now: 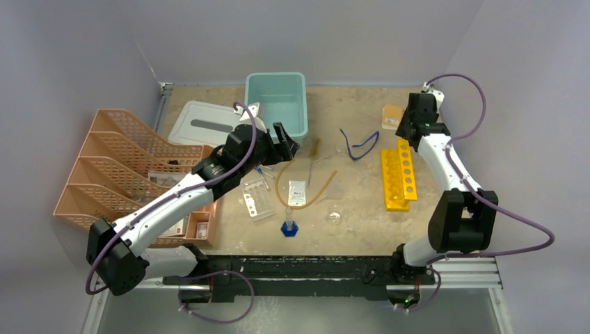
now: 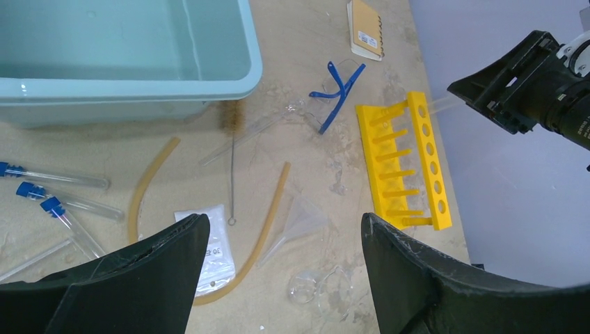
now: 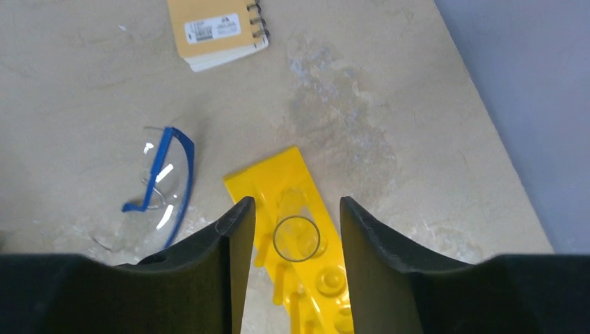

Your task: Organize the chemistry lab equipment

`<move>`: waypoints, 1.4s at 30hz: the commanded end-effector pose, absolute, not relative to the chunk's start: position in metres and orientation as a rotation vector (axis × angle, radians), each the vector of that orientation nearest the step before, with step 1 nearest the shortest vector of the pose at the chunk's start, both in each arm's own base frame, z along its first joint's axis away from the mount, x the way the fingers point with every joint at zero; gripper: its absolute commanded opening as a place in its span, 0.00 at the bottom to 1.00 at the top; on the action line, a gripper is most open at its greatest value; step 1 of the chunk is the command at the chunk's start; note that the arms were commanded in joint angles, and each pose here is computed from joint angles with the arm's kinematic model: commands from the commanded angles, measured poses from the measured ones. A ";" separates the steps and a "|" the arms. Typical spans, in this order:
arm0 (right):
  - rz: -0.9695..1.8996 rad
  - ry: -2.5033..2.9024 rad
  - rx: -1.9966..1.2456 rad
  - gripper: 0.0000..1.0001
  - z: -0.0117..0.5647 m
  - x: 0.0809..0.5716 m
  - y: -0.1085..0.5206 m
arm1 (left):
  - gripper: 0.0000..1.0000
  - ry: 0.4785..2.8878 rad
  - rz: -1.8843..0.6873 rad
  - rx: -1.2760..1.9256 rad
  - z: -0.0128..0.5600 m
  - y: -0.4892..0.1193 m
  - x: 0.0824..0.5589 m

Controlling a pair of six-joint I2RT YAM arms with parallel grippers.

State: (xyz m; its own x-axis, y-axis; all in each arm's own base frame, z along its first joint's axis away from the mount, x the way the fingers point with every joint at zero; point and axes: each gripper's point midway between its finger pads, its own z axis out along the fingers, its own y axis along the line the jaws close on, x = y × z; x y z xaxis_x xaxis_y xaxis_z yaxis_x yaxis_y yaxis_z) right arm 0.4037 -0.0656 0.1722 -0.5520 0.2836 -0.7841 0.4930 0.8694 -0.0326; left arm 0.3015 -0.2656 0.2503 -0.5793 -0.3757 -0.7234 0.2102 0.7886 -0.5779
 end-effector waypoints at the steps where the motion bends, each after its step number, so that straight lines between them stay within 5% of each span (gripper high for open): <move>1: -0.297 2.156 0.595 0.58 0.204 0.400 -0.067 | 0.80 1.981 -0.794 -0.127 0.274 -0.261 0.303; 7: -0.246 2.104 0.533 0.75 0.261 0.390 -0.061 | 0.82 2.002 -0.723 -0.147 0.275 -0.251 0.306; 23: 0.182 2.165 0.123 0.72 0.297 0.344 0.066 | 0.79 2.084 -0.508 -0.262 0.253 -0.196 0.281; 33: 0.334 2.336 0.005 0.52 0.213 0.338 0.182 | 0.64 2.179 -0.282 -0.402 0.197 -0.157 0.268; 42: 0.378 2.335 -0.344 0.35 0.158 0.354 0.279 | 0.40 2.225 -0.223 -0.497 0.173 -0.138 0.284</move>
State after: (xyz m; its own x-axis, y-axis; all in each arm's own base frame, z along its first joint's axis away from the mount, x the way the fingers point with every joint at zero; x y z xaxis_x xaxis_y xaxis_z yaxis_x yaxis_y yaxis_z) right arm 0.3329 0.2403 0.1514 -0.7704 -0.0844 -0.6319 -0.2488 0.9524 0.1761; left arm 0.2725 -0.1498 0.1761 -0.6101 -0.3641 -0.7037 -0.2143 0.9309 -0.2959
